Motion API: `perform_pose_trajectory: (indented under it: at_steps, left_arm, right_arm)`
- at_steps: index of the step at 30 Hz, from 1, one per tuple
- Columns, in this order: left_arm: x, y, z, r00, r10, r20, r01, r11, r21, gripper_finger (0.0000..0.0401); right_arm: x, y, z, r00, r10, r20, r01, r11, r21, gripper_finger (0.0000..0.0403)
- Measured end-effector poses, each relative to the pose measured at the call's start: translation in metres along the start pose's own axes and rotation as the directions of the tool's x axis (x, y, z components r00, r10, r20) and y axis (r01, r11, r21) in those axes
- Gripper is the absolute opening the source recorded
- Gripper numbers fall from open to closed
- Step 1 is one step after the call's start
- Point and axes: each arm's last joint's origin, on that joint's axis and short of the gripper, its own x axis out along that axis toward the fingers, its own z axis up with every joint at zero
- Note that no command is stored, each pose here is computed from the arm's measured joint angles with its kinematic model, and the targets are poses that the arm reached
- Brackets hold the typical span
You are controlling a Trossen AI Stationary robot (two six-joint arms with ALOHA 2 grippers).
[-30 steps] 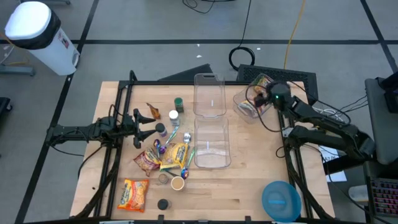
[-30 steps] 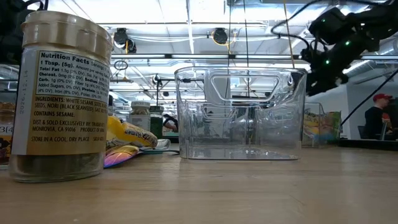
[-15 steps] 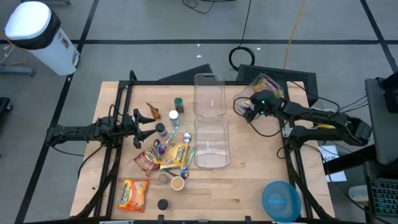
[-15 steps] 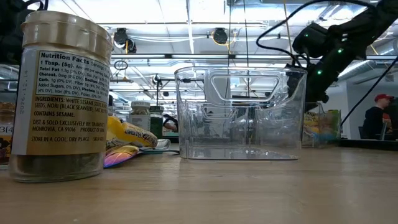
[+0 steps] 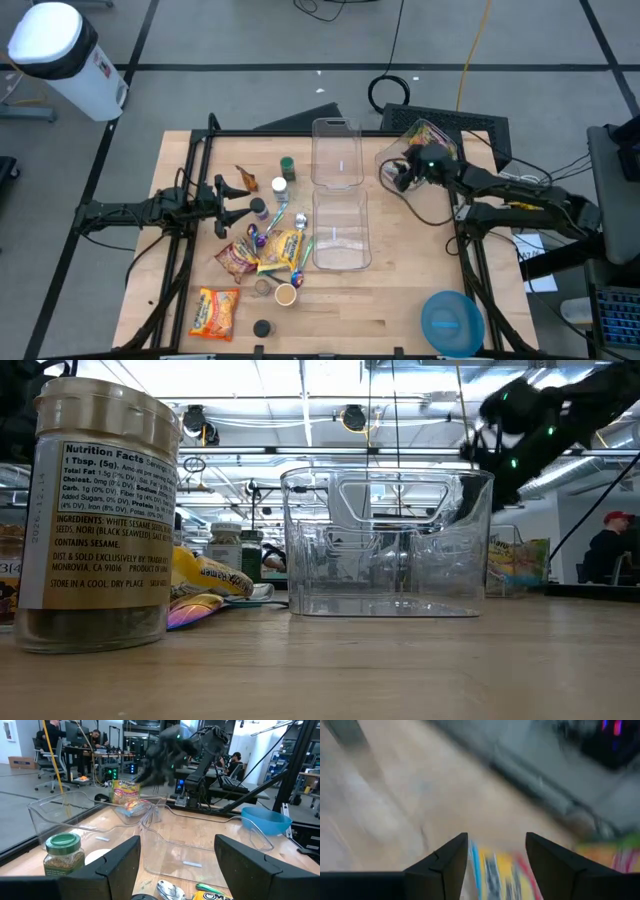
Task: Pick & Place Food Item
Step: Put the yellow noodle pack into the top right transparent bin
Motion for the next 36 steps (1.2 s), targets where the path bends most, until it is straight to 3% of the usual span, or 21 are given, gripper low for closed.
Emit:
perform_pose_trajectory:
  at_steps: [3, 6, 8, 10, 12, 14, 17, 21, 26, 36]
  left_arm:
    - [0.0, 0.0, 0.0, 1.0, 0.0, 0.001, 0.0, 1.0, 0.0, 0.0262]
    - [0.0, 0.0, 0.0, 1.0, 0.0, 0.0, 0.0, 1.0, 0.0, 0.0262]
    - [0.0, 0.0, 0.0, 1.0, 0.0, 0.0, 0.0, 1.0, 0.0, 0.0262]
    - [0.0, 0.0, 0.0, 1.0, 0.0, 0.001, 0.0, 1.0, 0.0, 0.0262]
    - [0.0, 0.0, 0.0, 1.0, 0.0, 0.0, 0.0, 1.0, 0.0, 0.0262]
    - [0.0, 0.0, 0.0, 1.0, 0.0, 0.0, 0.0, 1.0, 0.0, 0.0262]
    - [0.0, 0.0, 0.0, 1.0, 0.0, 0.001, 0.0, 1.0, 0.0, 0.0262]
    - [0.0, 0.0, 0.0, 1.0, 0.0, 0.001, 0.0, 1.0, 0.0, 0.0262]
    - [0.0, 0.0, 0.0, 1.0, 0.0, 0.0, 0.0, 1.0, 0.0, 0.0262]
    - [0.0, 0.0, 0.001, 1.0, -0.001, 0.009, 0.001, 1.0, -0.002, 0.0262]
  right_arm:
    - [-0.008, 0.001, 0.009, 0.994, 0.054, 0.098, -0.058, 0.998, 0.037, 0.0182]
    - [-0.018, 0.01, 0.021, 0.939, 0.264, 0.223, -0.279, 0.959, 0.041, 0.0176]
    - [-0.025, 0.021, 0.027, 0.853, 0.444, 0.275, -0.461, 0.888, -0.005, 0.0171]
    - [-0.032, 0.033, 0.032, 0.734, 0.603, 0.313, -0.615, 0.785, -0.072, 0.0166]
    - [-0.042, 0.045, 0.036, 0.601, 0.724, 0.338, -0.726, 0.672, -0.147, 0.0161]
    - [-0.051, 0.057, 0.037, 0.5, 0.797, 0.337, -0.787, 0.581, -0.208, 0.0157]
    - [-0.063, 0.072, 0.035, 0.398, 0.863, 0.311, -0.833, 0.482, -0.271, 0.0151]
    - [-0.077, 0.085, 0.03, 0.313, 0.91, 0.271, -0.844, 0.397, -0.361, 0.0145]
    - [-0.086, 0.093, 0.029, 0.249, 0.933, 0.262, -0.84, 0.342, -0.421, 0.0141]
    - [-0.1, 0.106, 0.025, 0.151, 0.961, 0.233, -0.905, 0.229, -0.358, 0.0141]
